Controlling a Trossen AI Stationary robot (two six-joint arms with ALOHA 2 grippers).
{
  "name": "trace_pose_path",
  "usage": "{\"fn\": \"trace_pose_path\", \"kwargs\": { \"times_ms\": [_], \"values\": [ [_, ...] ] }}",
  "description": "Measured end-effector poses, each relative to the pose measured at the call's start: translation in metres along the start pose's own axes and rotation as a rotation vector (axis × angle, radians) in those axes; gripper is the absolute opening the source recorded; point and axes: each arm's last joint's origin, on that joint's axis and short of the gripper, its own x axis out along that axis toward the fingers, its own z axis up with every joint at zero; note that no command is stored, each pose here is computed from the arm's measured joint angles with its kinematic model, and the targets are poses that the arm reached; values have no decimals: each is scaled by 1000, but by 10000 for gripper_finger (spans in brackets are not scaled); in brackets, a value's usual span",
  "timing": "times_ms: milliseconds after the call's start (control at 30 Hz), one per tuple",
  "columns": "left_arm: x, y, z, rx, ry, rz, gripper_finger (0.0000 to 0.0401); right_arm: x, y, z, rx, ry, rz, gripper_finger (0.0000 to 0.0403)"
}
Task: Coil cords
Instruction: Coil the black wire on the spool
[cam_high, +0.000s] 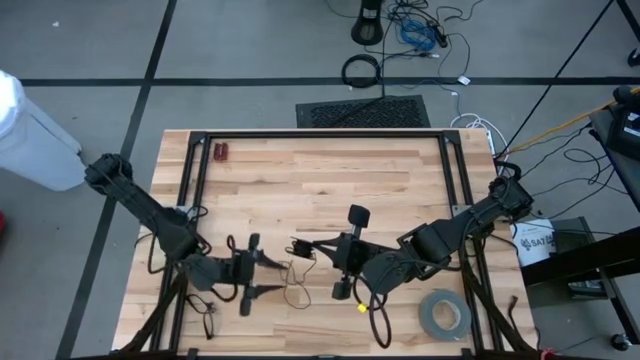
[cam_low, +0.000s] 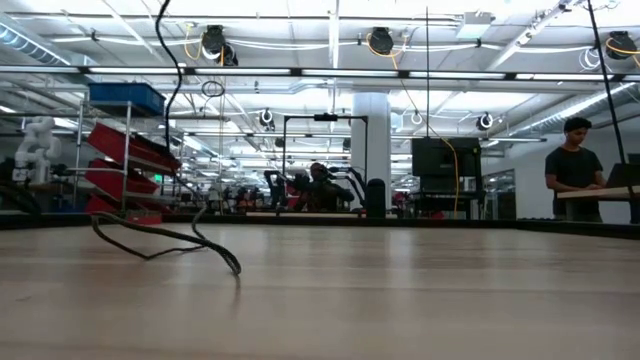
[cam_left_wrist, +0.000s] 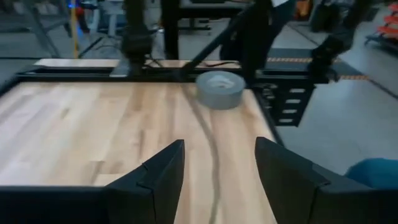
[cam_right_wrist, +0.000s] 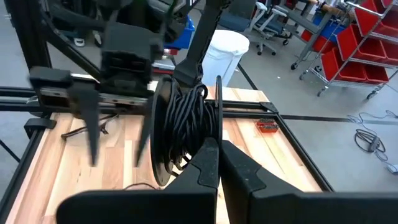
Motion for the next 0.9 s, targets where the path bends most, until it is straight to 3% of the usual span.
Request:
{"fn": "trace_pose_path", "kwargs": {
  "times_ms": [100, 233, 400, 600, 733, 900],
  "values": [
    [7, -9, -11, 2, 9, -16, 203, 0, 0, -1, -8, 7, 0, 0],
    [24, -15, -34, 76, 45, 91, 203, 0, 0, -1, -7, 8, 0, 0],
    [38, -21, -61, 134, 141, 102, 203, 0, 0, -1, -13, 9, 1, 0],
    [43, -22, -70, 150, 167, 116, 200, 4, -4, -1, -36, 12, -10, 0],
    [42, -23, -69, 154, 165, 115, 162, 7, -8, 0, -38, 16, -20, 0],
    [36, -21, -69, 177, 192, 125, 74, 7, -8, -1, -39, 18, -17, 0]
  ]
}}
